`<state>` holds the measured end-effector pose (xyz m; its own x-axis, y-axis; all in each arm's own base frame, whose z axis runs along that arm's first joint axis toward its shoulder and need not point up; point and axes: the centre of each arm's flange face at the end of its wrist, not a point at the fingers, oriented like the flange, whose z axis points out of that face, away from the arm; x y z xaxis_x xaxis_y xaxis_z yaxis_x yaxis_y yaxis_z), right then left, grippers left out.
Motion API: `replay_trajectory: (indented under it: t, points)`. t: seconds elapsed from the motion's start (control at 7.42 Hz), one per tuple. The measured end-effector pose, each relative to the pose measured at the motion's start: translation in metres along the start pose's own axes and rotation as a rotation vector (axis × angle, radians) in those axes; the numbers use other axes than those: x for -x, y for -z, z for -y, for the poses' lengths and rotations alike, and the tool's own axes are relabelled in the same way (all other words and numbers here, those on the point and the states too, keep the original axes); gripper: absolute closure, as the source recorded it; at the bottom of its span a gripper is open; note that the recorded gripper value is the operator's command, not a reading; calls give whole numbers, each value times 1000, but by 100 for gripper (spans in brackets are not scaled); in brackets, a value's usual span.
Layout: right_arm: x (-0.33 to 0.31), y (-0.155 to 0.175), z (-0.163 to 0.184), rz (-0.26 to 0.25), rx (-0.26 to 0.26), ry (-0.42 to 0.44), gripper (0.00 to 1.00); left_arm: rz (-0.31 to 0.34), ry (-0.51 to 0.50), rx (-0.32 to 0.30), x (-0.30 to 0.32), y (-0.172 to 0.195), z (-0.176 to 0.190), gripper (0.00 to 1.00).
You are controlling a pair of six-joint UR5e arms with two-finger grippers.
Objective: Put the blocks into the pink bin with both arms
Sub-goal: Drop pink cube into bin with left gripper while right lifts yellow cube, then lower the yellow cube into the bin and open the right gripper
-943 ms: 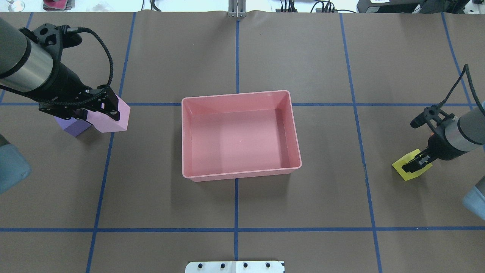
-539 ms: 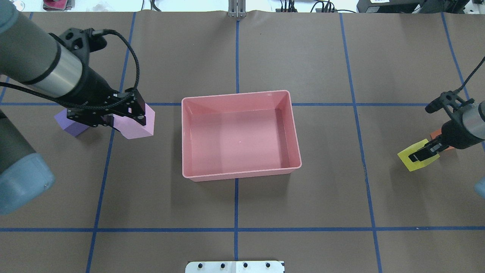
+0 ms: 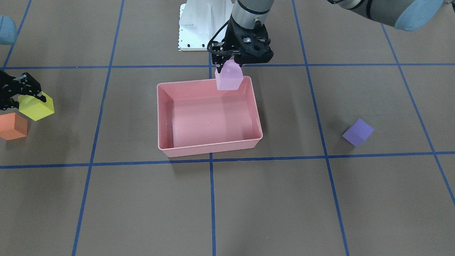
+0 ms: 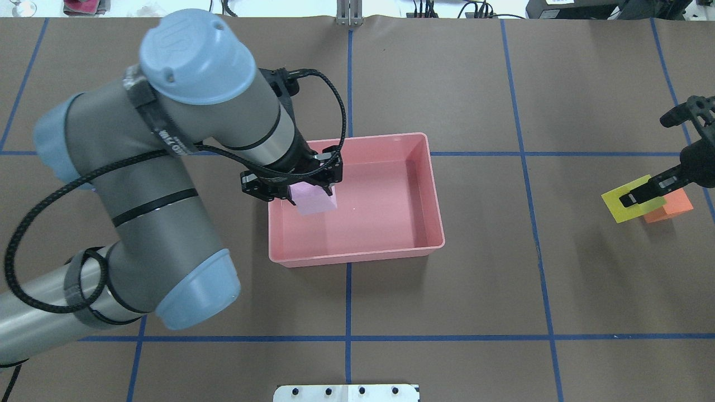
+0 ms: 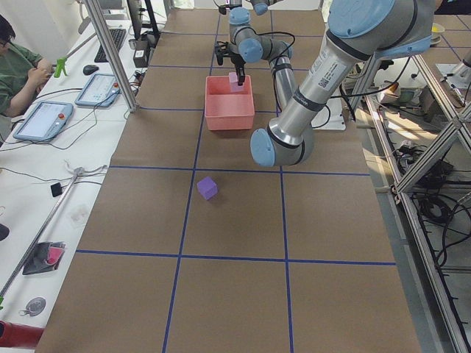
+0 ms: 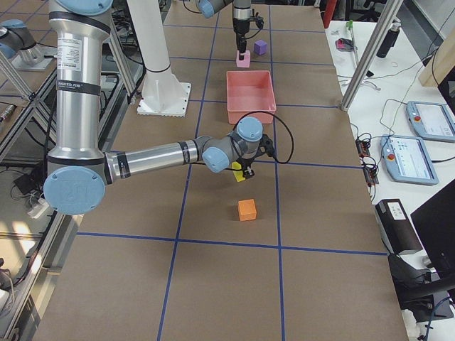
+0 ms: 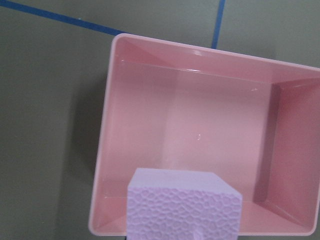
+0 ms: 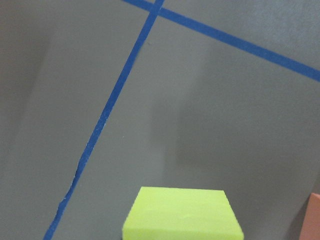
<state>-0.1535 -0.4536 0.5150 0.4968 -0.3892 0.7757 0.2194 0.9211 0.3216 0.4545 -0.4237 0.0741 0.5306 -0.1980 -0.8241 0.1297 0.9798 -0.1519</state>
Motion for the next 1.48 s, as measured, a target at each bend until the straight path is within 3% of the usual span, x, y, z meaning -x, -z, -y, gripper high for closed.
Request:
replay_trajectory:
  t: [0.4,0.81,1.21,1.48]
  points:
    - [-4,29,13,44,-36,-26,100,6,-7,-24,-38,-13,11,0]
    - [39,77,71,108,-42,-74,100,1,-81,-51,-18,18,23,0]
    - [183,77,147,125,9,-199,100,137,-241,-67,114,48,77,0]
    - [270,50,159,100,11,-282,100,177,-263,-77,206,49,114,0]
